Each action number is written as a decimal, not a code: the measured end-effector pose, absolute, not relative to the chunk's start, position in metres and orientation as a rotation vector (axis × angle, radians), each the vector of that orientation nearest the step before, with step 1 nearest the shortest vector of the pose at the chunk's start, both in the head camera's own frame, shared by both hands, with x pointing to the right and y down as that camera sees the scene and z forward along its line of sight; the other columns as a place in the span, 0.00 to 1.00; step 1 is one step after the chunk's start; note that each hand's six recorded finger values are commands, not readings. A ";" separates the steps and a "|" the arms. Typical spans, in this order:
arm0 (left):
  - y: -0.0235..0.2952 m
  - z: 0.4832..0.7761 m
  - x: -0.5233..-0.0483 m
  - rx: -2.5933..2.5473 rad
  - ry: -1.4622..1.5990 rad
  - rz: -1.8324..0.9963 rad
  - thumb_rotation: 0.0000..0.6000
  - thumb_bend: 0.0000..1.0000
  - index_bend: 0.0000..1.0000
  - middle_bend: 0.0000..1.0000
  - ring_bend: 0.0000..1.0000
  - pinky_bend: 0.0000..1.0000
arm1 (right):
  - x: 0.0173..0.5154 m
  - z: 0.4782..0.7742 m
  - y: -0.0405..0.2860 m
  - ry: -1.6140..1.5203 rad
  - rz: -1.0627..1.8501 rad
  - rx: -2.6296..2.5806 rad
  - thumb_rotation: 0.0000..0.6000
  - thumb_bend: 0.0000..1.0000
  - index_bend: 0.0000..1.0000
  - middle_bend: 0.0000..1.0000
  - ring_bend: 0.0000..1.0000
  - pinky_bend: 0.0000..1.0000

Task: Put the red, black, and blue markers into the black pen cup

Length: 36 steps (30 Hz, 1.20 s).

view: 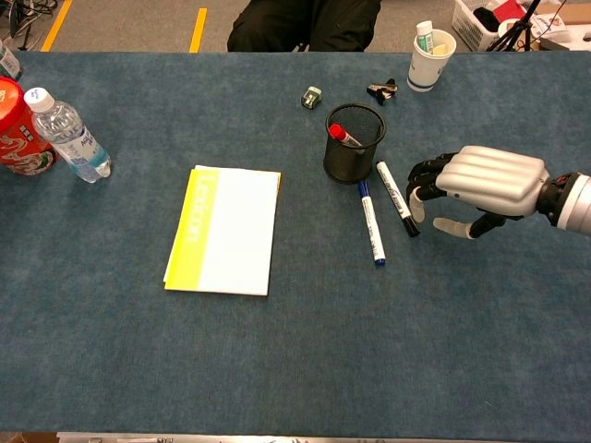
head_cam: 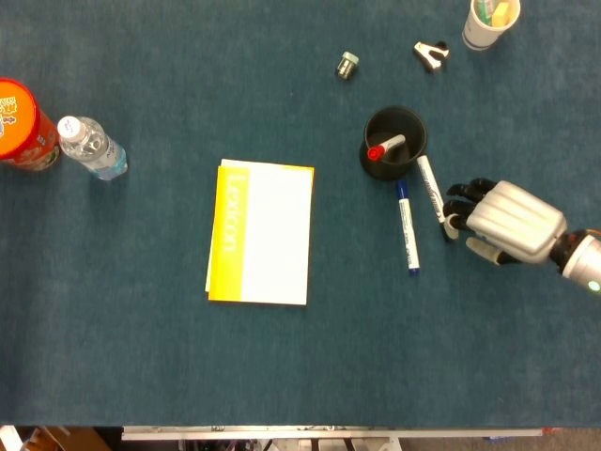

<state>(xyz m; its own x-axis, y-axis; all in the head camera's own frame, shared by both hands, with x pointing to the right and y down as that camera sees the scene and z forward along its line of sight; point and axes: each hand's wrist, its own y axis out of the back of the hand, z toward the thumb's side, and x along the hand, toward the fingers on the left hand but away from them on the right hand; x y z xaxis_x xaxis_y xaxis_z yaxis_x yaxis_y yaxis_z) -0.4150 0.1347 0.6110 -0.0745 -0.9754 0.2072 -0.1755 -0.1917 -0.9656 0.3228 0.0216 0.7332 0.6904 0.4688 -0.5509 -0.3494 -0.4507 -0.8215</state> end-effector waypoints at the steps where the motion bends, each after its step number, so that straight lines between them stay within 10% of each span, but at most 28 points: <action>1: 0.135 0.611 -0.416 -1.441 1.303 -1.347 1.00 0.48 0.17 0.21 0.20 0.20 | 0.322 0.736 0.020 -0.080 0.937 -1.795 1.00 0.40 0.46 0.36 0.19 0.26; 36: 0.137 0.612 -0.419 -1.440 1.299 -1.363 1.00 0.48 0.17 0.21 0.20 0.20 | 0.304 0.764 0.013 0.032 0.815 -1.596 1.00 0.24 0.46 0.34 0.19 0.15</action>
